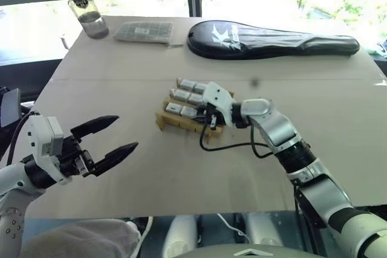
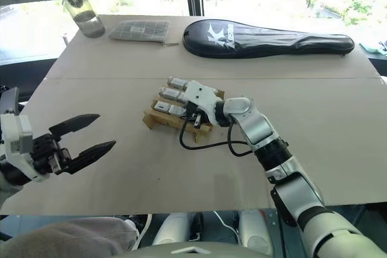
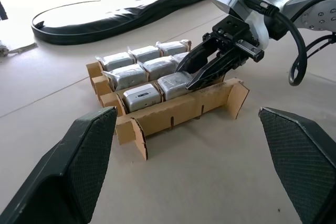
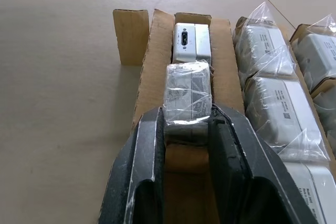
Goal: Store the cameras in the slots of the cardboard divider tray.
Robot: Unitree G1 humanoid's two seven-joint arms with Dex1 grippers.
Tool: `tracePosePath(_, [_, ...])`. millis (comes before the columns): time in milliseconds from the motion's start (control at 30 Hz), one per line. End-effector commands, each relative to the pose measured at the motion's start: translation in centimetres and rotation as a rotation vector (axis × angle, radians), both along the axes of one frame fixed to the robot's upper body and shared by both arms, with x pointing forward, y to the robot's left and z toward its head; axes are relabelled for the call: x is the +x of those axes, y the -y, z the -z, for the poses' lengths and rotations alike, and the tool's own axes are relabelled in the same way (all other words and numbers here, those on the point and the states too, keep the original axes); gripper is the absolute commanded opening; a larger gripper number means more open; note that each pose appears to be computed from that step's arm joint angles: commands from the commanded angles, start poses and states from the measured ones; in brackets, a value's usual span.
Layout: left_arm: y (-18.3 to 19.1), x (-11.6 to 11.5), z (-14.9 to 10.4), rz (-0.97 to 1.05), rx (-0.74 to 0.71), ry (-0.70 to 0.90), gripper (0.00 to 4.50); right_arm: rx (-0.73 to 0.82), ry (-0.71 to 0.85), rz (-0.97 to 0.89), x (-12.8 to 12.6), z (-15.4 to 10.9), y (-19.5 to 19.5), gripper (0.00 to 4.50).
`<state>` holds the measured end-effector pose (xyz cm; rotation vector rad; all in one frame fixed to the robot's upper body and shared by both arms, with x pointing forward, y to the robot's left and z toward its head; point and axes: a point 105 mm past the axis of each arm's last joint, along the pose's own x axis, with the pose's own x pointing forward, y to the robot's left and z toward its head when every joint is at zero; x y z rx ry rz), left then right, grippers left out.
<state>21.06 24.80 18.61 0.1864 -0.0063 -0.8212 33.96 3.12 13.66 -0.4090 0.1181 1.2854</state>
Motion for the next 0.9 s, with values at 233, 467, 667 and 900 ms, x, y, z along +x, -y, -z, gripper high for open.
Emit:
tracePosePath(233, [0.5, 0.1, -0.6, 0.044, -0.002, 0.023, 4.50, 0.174, -0.010, -0.026, -1.4, -4.3, 0.9, 3.27])
tracePosePath(467, [1.2, 0.6, -0.4, 0.094, -0.014, 0.022, 4.50, 0.376, 0.133, 0.065, -3.5, -8.6, 6.1, 3.27])
tracePosePath(667, [3.0, 1.6, -0.6, 0.203, -0.070, 0.015, 4.50, 0.258, 0.223, 0.535, -1.4, -6.1, 16.0, 3.27])
tracePosePath(900, [3.9, 3.4, -0.5, 0.273, -0.070, 0.019, 4.50, 0.205, 0.086, 0.636, -2.1, -1.8, 17.1, 4.49])
